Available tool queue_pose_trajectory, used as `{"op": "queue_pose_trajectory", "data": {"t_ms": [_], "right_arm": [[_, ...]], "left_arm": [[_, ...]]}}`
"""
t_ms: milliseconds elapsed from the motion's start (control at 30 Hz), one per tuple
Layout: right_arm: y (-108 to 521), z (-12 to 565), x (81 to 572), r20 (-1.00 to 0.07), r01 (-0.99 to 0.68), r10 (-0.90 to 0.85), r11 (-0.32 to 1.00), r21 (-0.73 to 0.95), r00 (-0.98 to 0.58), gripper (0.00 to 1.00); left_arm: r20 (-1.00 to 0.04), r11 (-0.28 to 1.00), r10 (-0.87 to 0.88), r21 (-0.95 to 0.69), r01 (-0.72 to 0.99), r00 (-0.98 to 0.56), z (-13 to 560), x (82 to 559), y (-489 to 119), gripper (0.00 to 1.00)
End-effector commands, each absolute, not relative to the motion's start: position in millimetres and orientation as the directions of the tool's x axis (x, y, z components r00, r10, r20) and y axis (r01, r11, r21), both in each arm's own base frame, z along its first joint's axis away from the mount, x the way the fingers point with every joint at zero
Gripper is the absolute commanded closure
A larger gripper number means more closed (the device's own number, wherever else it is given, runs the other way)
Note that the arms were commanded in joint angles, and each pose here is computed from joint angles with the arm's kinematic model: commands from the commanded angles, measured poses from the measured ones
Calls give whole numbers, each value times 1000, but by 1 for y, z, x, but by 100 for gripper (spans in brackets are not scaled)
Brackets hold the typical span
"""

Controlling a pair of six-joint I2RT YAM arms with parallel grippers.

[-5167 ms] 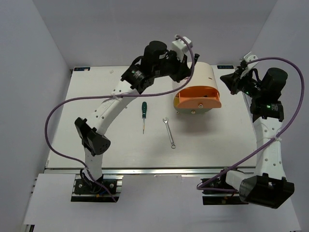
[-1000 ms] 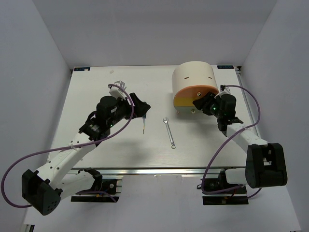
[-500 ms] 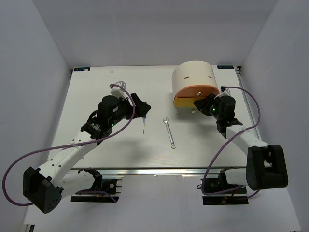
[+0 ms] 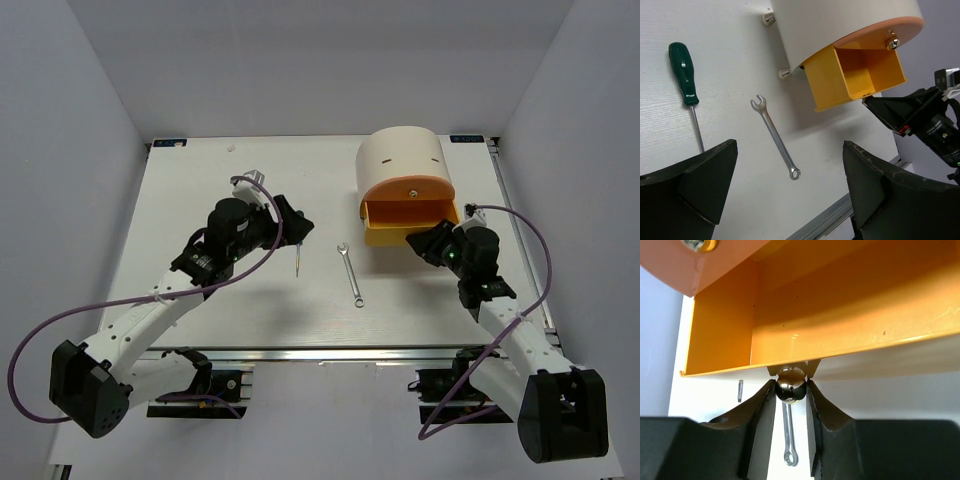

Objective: Sort the tools into containers

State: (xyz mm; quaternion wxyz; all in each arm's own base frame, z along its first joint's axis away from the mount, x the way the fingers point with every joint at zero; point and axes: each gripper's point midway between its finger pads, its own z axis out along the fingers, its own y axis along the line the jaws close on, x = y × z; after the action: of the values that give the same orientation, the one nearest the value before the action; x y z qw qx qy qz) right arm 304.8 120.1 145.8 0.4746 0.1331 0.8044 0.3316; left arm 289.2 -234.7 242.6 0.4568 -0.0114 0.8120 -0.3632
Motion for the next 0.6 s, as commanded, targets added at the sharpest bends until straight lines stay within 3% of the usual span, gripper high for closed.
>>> {"op": "queue_pose_trajectory", "data": {"t_ms": [0,33,133,233,367,567], "right_arm": [[123,140,294,-656,-100,521,737,668,-546,69],[123,138,293,-662,-107,514,741,663,-546,56],[127,147,297,-688,-156,487,745,649,-538,36],[137,155,294,-733,-267,398,748,607,-552,30],[146,165,282,-784,-393,300,735,553,-543,27],[152,177,260,-835,-506,237,702,501,-497,27]], "left_arm": [[-726,739,-340,-600,307,-599,236,289,-236,5],[-723,747,-332,-594,299,-606,231,291,-236,5],[-712,795,-312,-558,237,-629,214,297,-230,5],[-688,877,-272,-465,121,-673,181,312,-218,6],[-652,944,-190,-327,46,-734,139,330,-212,18],[-677,986,-122,-166,-11,-726,112,377,-211,19]]}}
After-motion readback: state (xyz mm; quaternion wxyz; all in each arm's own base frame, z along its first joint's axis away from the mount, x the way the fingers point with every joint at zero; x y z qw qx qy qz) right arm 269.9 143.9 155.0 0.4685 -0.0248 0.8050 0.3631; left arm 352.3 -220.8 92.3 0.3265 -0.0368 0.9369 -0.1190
